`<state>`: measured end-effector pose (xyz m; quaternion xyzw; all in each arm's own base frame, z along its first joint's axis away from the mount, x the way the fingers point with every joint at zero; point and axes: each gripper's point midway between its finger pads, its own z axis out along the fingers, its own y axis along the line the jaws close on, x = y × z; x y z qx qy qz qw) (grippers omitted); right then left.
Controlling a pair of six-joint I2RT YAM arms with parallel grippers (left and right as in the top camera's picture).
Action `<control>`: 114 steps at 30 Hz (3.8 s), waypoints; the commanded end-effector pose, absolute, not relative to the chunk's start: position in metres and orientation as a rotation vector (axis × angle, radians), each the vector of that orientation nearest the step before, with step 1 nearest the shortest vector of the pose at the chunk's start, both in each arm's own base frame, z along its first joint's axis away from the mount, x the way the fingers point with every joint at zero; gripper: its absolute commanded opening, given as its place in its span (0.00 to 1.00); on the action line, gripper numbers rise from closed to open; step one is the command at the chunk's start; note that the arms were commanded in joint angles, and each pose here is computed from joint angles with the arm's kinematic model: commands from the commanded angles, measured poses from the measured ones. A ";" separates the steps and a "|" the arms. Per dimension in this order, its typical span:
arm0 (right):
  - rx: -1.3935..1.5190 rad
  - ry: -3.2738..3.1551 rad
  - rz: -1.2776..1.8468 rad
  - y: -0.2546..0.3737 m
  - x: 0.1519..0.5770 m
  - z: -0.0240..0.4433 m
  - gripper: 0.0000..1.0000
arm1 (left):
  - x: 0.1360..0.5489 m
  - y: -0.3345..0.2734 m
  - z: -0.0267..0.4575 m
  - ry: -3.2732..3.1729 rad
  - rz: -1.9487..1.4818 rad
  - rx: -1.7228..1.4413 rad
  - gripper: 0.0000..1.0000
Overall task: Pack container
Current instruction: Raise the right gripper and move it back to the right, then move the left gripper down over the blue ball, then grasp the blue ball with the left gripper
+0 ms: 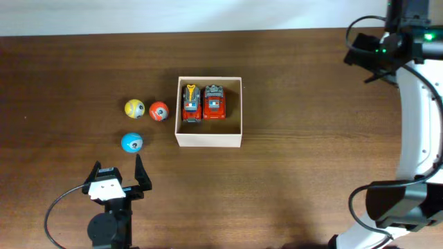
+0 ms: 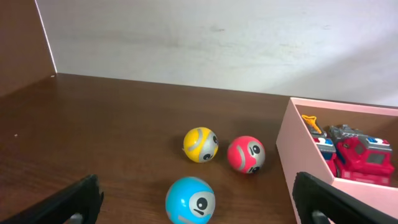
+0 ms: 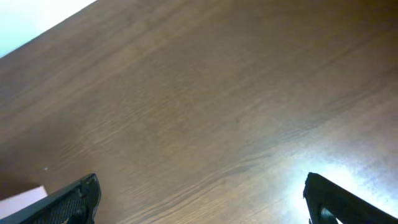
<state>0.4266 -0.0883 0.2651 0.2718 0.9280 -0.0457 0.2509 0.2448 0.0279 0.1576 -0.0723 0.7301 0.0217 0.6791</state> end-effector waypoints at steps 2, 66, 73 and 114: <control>0.776 2.557 -0.141 -0.091 0.425 0.252 0.99 | 0.245 0.026 0.157 1.642 0.049 -0.143 0.99; 0.774 2.556 -0.140 -0.091 0.425 0.252 0.99 | 0.337 0.024 0.054 3.034 -0.005 -0.210 1.00; 0.774 2.556 -0.140 -0.091 0.425 0.252 0.99 | 0.343 0.024 0.031 3.059 -0.006 -0.212 1.00; 0.774 2.556 -0.140 -0.091 0.425 0.252 0.99 | 0.373 0.005 0.064 3.120 -0.189 -0.191 0.52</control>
